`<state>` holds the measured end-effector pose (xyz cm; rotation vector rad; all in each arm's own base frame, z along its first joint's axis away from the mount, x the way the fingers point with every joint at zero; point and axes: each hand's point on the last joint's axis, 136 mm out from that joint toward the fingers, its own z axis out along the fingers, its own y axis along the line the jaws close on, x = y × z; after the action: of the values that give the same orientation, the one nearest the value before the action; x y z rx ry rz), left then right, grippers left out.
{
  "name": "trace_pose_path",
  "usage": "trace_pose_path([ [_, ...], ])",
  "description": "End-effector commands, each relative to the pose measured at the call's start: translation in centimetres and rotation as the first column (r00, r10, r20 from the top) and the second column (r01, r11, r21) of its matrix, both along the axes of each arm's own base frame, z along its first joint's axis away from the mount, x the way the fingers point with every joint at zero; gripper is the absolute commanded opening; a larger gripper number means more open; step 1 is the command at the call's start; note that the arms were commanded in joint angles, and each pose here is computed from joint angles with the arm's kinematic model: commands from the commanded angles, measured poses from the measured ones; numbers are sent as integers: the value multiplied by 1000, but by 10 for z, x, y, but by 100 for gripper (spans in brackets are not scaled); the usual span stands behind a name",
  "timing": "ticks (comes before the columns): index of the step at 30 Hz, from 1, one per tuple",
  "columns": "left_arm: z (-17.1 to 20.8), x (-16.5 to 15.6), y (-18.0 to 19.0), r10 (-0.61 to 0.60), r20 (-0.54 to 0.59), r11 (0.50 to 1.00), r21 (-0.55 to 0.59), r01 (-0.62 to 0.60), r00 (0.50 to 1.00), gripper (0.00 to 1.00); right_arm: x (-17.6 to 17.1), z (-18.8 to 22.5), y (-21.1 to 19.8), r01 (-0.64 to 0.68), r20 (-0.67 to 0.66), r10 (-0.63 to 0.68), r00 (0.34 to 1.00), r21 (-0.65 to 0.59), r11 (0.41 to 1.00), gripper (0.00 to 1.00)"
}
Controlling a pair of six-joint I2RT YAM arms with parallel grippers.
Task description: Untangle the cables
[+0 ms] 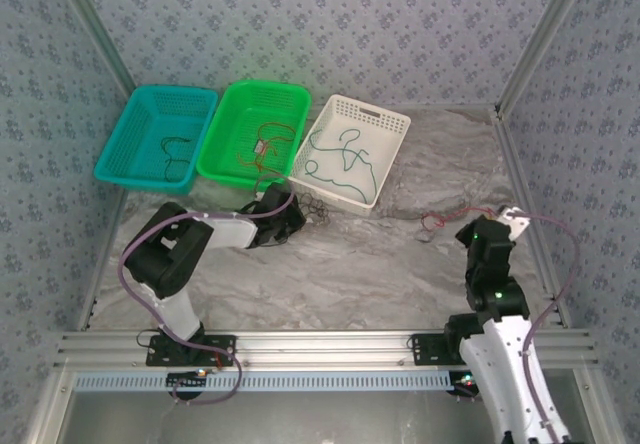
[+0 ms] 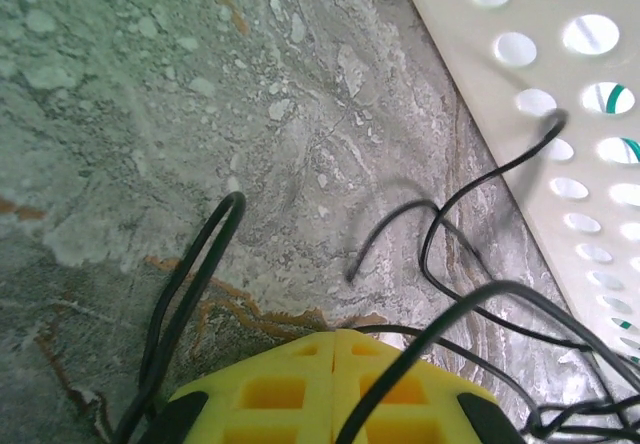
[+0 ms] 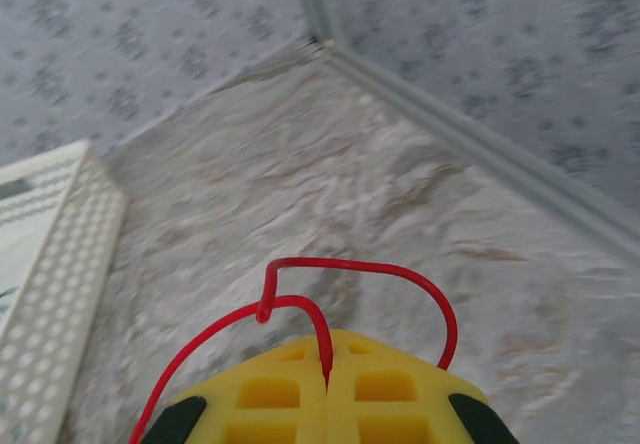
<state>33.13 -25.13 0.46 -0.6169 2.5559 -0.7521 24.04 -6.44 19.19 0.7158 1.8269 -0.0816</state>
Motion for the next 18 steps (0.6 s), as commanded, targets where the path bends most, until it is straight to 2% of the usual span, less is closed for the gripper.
trace_pose_path([
  [1, -108, -99, 72, 87, -394, 954, 298, 37, 915, 0, -6, 18, -10, 5, 2, -5, 1000, 16, 1000, 0],
  [5, -112, -104, 82, 133, -402, 950, 312, -1, 906, 0, -14, 41, -33, 92, 37, -91, 995, -7, 996, 0],
  [10, -107, -113, 117, 269, -368, 924, 359, -131, 890, 0, -31, 61, -70, 250, 59, -249, 967, -14, 968, 0],
  [14, -108, -124, 140, 342, -368, 901, 389, -191, 865, 0, -52, 72, -109, 420, 129, -422, 897, 47, 906, 0],
  [18, -111, -133, 160, 401, -384, 881, 409, -237, 831, 0, -58, 87, -146, 492, 195, -505, 841, 116, 863, 0],
])
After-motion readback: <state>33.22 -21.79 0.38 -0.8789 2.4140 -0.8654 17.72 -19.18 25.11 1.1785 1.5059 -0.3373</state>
